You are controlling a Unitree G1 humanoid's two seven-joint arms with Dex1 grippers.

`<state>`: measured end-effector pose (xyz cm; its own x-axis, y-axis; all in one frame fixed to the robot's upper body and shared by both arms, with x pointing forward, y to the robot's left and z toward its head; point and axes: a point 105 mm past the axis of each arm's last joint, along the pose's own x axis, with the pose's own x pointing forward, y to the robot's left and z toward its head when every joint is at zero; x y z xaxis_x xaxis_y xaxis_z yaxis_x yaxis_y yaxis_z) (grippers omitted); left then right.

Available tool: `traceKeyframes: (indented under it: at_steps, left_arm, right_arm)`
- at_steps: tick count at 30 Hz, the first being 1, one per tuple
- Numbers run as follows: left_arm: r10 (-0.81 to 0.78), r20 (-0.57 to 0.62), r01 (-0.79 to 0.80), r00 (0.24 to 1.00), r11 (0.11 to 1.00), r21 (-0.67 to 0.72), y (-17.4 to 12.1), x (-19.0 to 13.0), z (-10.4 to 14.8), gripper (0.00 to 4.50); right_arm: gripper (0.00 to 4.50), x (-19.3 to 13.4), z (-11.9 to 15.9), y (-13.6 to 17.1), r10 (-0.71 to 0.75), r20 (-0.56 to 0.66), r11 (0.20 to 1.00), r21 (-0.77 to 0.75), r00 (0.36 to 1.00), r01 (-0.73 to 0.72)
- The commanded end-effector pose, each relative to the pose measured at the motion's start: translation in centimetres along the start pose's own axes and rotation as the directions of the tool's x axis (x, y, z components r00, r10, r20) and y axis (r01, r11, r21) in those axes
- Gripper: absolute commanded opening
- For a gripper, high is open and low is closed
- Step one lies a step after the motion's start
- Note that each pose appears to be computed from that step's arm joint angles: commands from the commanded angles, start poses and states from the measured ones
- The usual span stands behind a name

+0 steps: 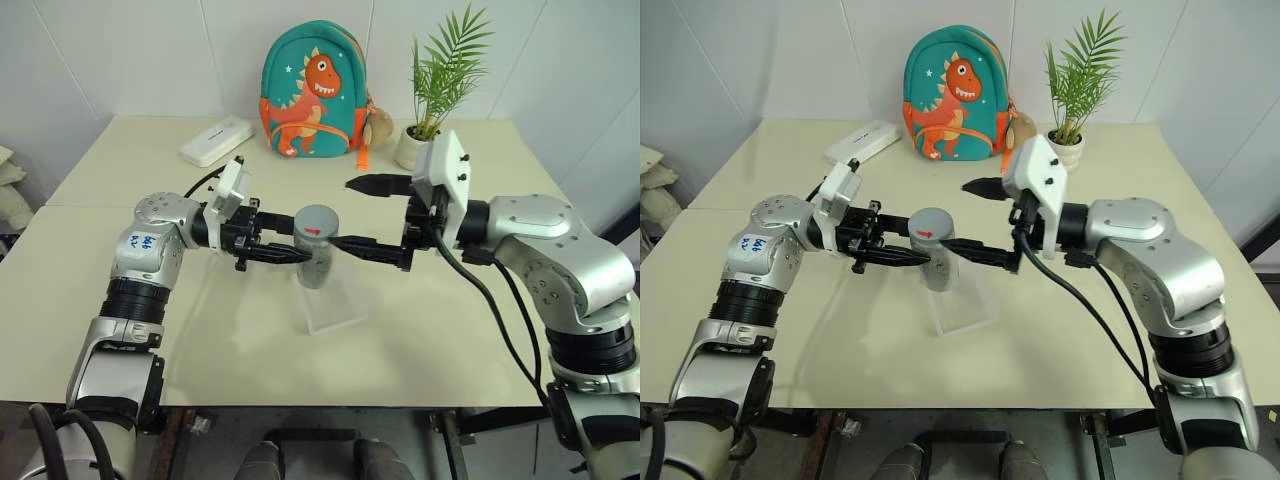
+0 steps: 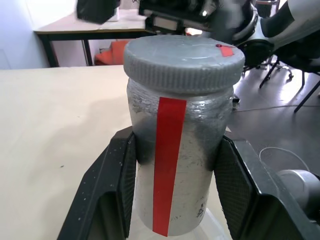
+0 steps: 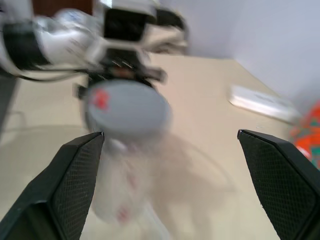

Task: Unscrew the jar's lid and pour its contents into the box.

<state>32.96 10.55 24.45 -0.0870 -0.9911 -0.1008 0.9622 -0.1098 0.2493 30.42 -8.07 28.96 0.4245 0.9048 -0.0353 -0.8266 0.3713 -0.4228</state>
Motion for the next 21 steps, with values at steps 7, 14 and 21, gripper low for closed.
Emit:
traceKeyframes:
  at_steps: [7, 14, 21]
  left_arm:
    - [0.014, 0.005, -0.014, 1.0, 1.0, 0.025, 0.4, -0.6, 0.3, 1.88]
    - [0.009, 0.021, -0.01, 1.0, 1.0, 0.03, 0.7, 0.2, 0.4, 1.88]
    - [-0.001, 0.033, 0.0, 0.999, 1.0, 0.026, 0.8, 1.1, 0.7, 1.88]
  right_arm:
    - [4.48, -1.0, 2.3, 0.5, -0.016, 0.056, 0.999, -0.03, 0.998, 0.017]
    - [4.48, 1.0, 3.8, 1.7, 0.009, 0.147, 1.0, 0.011, 0.989, -0.01]
    - [4.48, 3.8, 3.7, 2.9, 0.031, 0.166, 0.998, 0.046, 0.986, -0.039]
